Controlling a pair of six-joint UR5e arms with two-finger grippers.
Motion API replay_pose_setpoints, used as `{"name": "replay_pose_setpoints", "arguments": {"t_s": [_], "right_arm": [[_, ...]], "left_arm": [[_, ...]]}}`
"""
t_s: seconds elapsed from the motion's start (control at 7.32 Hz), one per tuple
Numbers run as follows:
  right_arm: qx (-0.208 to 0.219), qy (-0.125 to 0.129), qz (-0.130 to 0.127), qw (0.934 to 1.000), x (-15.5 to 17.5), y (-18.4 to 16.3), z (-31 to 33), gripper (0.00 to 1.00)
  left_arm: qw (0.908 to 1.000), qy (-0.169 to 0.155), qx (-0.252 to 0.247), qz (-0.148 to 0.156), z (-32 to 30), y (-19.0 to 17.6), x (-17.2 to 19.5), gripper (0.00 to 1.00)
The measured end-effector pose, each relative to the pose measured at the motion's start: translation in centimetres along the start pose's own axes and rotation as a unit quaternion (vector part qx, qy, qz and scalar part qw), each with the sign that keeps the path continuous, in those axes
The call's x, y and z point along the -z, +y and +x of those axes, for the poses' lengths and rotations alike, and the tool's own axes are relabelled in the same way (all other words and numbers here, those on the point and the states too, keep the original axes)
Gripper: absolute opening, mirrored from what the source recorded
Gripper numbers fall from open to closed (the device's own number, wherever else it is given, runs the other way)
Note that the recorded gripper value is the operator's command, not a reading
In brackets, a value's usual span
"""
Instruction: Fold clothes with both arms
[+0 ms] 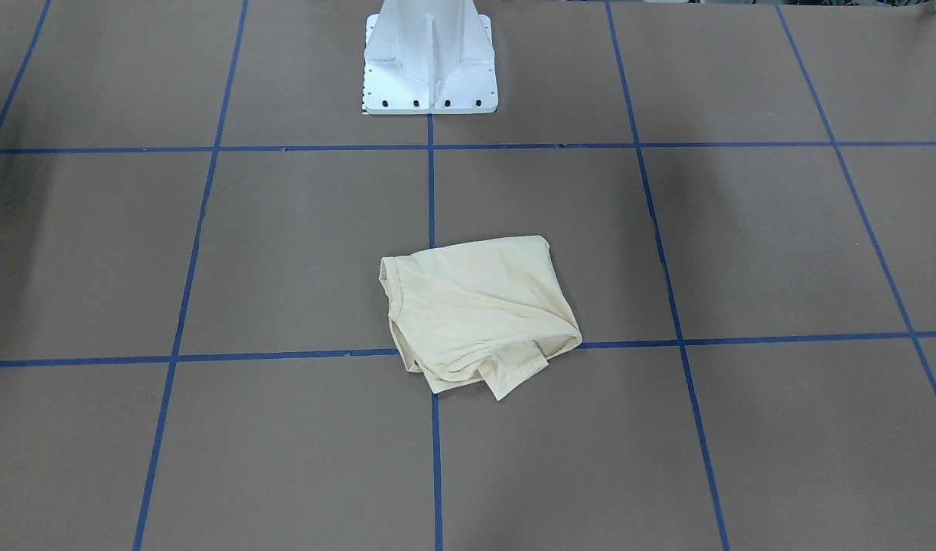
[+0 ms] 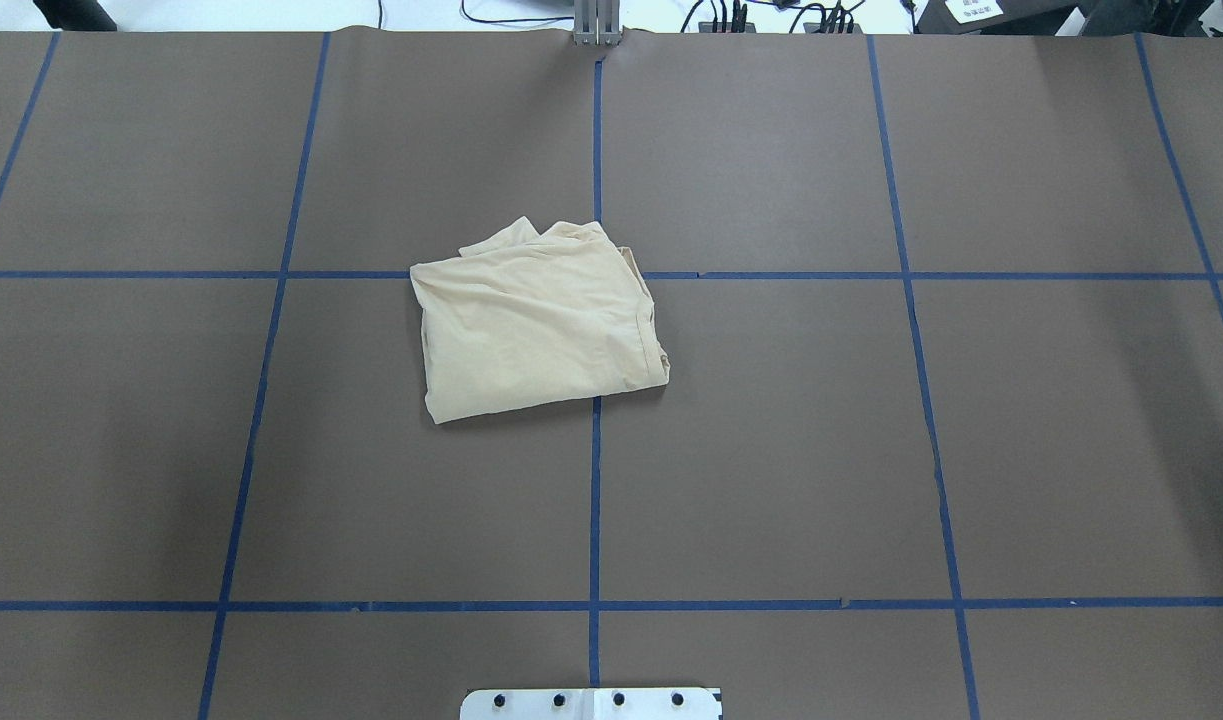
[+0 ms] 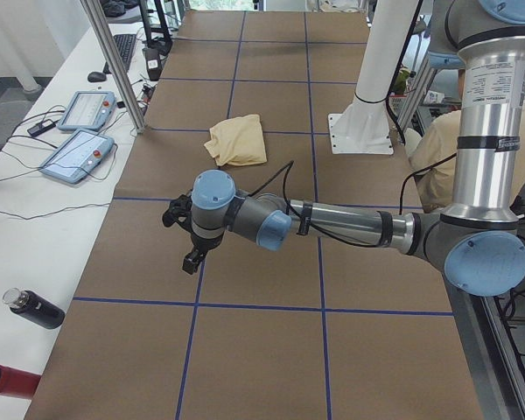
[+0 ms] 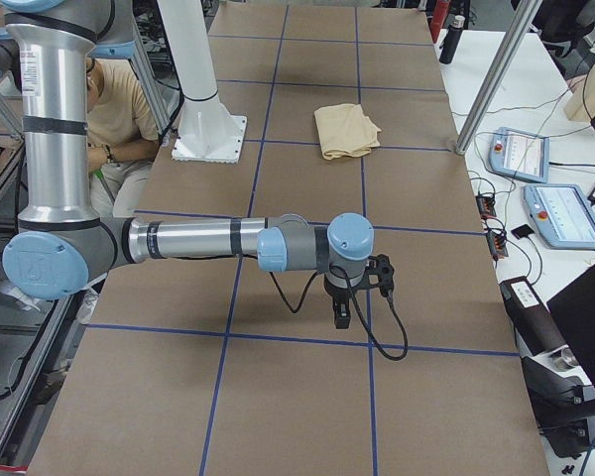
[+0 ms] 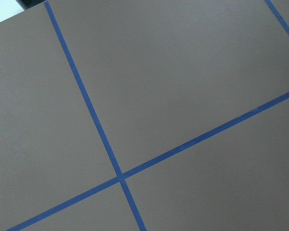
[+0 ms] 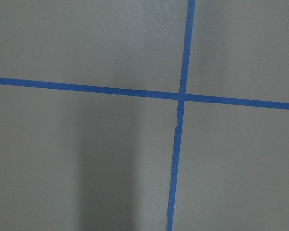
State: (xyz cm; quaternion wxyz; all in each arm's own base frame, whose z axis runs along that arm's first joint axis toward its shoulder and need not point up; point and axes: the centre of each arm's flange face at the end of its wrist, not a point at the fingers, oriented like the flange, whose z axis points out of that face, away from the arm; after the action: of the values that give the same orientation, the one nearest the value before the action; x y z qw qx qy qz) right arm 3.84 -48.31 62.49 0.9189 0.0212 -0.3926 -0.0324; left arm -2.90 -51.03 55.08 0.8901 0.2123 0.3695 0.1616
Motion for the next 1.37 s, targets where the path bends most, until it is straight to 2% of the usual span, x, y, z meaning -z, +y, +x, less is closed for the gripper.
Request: {"name": "replay_pose_setpoints", "arguments": {"t_s": [0.41,0.82,1.37], "right_arm": [[-0.008,-0.002,-0.002,1.0000,-0.2,-0.4,0.5,1.00],[-0.008,-0.005,-0.001,1.0000,-0.1,-0.5,0.3,1.00],[-0.013,-0.030,-0.006,0.9995,-0.6,0.0,0.3,1.00]], "left_arm": [[0.9997,0.022,-0.009,0.011,1.7,0.5,1.2,1.00],[0.9997,0.023,-0.008,0.010,1.7,0.7,1.2,1.00],[0.9997,0.022,-0.003,0.005,1.4,1.3,0.8,1.00]]}}
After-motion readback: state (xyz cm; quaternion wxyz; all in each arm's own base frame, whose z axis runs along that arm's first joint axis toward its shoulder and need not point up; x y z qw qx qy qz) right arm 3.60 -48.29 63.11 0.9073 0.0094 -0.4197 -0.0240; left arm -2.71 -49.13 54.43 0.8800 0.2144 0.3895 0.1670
